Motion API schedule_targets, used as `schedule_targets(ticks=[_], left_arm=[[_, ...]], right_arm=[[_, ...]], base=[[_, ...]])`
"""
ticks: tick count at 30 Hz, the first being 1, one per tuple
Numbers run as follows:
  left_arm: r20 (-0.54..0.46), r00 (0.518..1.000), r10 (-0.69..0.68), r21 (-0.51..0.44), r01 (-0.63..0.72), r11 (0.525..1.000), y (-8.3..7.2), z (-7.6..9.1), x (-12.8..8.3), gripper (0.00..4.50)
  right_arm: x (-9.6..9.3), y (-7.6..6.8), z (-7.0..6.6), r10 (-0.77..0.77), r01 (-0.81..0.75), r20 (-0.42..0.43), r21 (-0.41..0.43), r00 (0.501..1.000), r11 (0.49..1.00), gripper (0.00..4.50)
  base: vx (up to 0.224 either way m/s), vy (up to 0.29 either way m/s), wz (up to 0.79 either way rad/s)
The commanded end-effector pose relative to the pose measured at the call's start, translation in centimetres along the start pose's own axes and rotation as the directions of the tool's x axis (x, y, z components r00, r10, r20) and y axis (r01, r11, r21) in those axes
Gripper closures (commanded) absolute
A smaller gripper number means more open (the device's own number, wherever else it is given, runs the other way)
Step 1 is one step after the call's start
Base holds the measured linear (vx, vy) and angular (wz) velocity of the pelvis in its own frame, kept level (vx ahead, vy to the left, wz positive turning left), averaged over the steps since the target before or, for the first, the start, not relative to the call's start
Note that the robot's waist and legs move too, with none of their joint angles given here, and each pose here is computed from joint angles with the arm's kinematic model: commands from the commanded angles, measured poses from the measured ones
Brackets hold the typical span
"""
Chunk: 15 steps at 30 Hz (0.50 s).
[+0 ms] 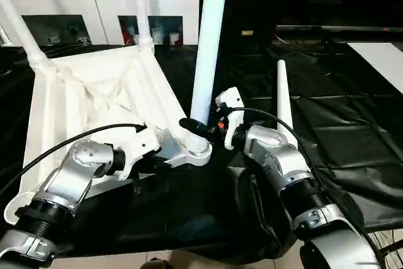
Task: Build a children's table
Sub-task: Insert table leg to table base
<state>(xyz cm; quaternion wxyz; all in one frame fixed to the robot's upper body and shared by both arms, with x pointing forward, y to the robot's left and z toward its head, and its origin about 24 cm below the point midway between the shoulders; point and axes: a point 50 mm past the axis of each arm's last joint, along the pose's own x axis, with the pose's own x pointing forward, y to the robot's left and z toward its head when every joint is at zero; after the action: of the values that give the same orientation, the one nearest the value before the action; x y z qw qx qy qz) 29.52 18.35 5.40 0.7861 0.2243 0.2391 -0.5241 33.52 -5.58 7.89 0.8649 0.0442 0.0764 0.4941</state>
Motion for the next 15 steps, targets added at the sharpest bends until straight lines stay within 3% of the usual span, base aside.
schedule_targets(ticks=[1,7,11,15], left_arm=[[0.082,0.997,-0.012,0.046,0.009,0.999,0.1,1.7,0.2,4.50],[0.096,0.995,-0.023,0.043,0.019,0.999,-0.5,2.1,-0.2,4.50],[0.098,0.995,-0.019,0.050,0.014,0.999,-0.5,2.5,-0.9,4.50],[0.097,0.995,0.002,0.054,-0.007,0.999,-0.1,2.6,-1.2,4.50]], right_arm=[[-0.4,0.0,1.2,-0.001,0.002,0.039,-0.017,0.999,1.000,2.64],[-1.2,0.8,2.8,0.015,-0.013,0.087,-0.021,0.996,1.000,2.64],[-1.4,2.1,3.3,0.065,-0.062,0.078,-0.034,0.995,0.997,2.64],[-1.5,2.5,3.5,0.074,-0.072,0.081,-0.029,0.994,0.997,2.64]], base=[[0.000,0.000,0.00],[0.000,0.000,0.00],[0.000,0.000,0.00],[0.000,0.000,0.00]])
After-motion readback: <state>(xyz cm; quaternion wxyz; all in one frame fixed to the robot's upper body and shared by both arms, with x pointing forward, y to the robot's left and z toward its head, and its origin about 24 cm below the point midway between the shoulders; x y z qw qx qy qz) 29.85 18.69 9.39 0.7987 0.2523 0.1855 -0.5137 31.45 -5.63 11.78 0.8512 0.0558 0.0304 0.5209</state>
